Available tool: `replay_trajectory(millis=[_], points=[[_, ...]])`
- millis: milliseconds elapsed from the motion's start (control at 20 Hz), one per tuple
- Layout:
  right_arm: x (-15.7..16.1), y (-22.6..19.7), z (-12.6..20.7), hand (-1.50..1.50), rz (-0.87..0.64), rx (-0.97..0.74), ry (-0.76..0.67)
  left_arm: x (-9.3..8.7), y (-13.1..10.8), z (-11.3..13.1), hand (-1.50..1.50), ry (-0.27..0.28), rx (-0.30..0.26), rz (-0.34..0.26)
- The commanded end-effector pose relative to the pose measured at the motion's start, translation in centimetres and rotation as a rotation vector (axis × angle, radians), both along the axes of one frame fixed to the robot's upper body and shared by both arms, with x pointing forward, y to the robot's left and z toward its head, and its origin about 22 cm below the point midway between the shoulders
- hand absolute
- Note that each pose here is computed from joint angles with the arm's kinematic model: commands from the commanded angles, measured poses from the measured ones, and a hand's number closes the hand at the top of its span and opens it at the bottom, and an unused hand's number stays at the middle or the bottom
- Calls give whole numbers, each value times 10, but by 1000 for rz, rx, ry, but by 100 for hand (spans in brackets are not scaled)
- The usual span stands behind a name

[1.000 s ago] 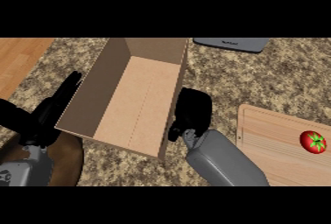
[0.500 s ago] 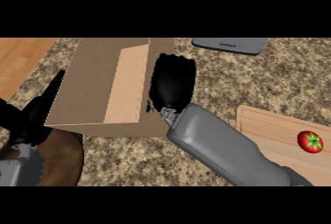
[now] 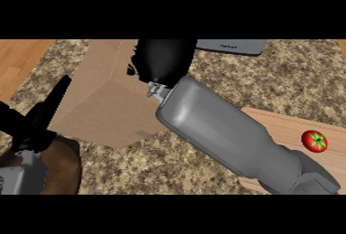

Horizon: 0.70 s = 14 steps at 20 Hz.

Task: Pick the squash from the cutting board and place it in the cardboard box

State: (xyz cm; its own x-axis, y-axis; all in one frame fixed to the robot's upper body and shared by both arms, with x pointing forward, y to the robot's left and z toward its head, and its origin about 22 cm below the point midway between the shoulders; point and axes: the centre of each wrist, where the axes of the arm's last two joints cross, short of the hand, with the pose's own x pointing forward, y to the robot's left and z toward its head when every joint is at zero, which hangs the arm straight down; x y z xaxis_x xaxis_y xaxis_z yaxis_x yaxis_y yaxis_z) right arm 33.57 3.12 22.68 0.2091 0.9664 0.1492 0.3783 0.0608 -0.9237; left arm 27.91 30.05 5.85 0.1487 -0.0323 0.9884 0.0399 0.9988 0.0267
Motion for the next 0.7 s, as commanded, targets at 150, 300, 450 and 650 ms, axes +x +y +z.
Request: replay_trajectory(millis=[150,300,450,650], points=[[11,15,36,150,-275,80,-7,1,0,3,0,-11,-2,-12],[18,15,33,150,-301,53,21,3,-16,-2,0,-9,-26,-17],[22,17,36,150,-298,74,13,0,-9,-2,0,-24,-2,-3],[27,17,25,150,-305,68,29,-1,-5,-4,0,-26,-5,7]])
